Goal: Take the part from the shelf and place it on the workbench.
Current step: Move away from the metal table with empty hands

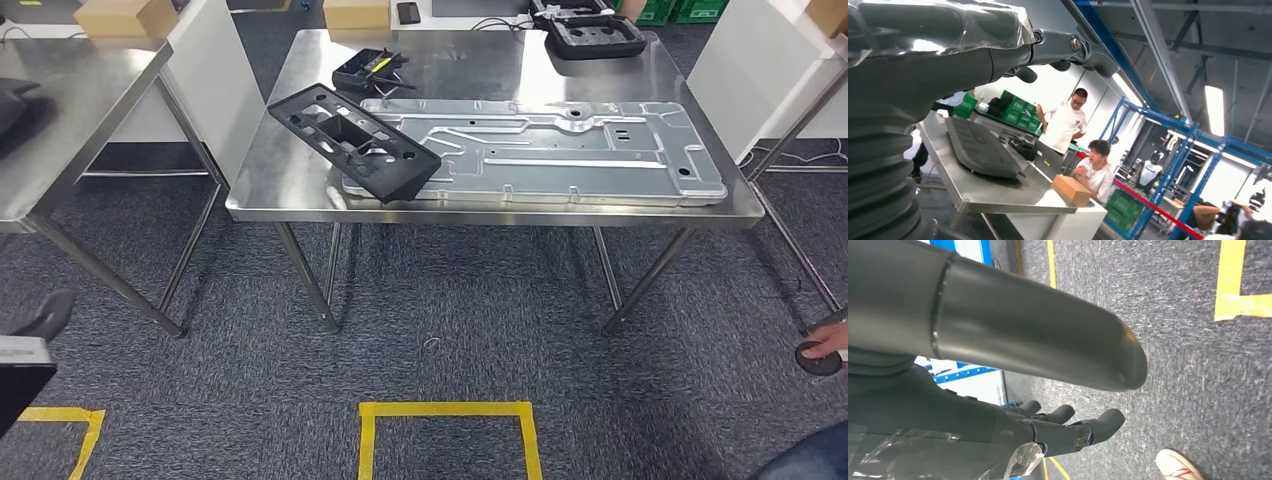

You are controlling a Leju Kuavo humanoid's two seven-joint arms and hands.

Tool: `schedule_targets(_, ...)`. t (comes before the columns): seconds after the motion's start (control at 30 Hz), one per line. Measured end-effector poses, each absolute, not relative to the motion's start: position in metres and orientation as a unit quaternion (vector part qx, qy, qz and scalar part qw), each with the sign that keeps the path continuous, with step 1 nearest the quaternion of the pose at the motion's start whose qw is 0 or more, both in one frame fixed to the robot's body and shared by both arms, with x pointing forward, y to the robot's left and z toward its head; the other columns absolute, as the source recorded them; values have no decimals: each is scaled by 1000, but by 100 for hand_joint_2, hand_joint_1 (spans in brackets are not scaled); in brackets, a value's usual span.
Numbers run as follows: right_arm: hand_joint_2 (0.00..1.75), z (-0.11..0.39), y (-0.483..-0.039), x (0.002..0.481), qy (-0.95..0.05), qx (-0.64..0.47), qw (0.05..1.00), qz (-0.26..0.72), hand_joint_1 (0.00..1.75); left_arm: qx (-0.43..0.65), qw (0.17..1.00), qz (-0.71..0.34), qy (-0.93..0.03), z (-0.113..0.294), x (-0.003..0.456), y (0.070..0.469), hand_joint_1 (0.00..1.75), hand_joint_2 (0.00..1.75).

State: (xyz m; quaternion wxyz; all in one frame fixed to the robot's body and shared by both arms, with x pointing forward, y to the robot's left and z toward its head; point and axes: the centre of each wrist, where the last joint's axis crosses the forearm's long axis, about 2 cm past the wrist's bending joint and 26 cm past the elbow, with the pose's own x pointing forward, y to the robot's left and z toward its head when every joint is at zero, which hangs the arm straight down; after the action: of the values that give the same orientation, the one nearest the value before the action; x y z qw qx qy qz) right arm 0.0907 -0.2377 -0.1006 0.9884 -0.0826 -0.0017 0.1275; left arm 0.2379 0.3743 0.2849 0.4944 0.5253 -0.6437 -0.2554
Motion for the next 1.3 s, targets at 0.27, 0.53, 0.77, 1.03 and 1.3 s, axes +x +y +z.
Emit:
schedule_targets(0.27,0,-100,-238,92,-6,-83,988,128,0,526,495,-258,-642,284,237,374,0,175)
schedule_targets(0.53,0,-100,-238,93,-7,-83,988,128,0,525,495,-259,-642,284,238,373,0,175)
schedule_targets(0.77,0,-101,-238,91,-7,-83,988,128,0,524,496,-262,-641,283,238,372,0,175)
schedule_targets(1.03,0,-101,-238,91,-7,-84,988,128,0,521,497,-264,-641,282,238,370,0,175)
schedule_targets(1.3,0,-100,-237,91,-8,-81,988,128,0,522,497,-268,-639,281,237,370,0,175)
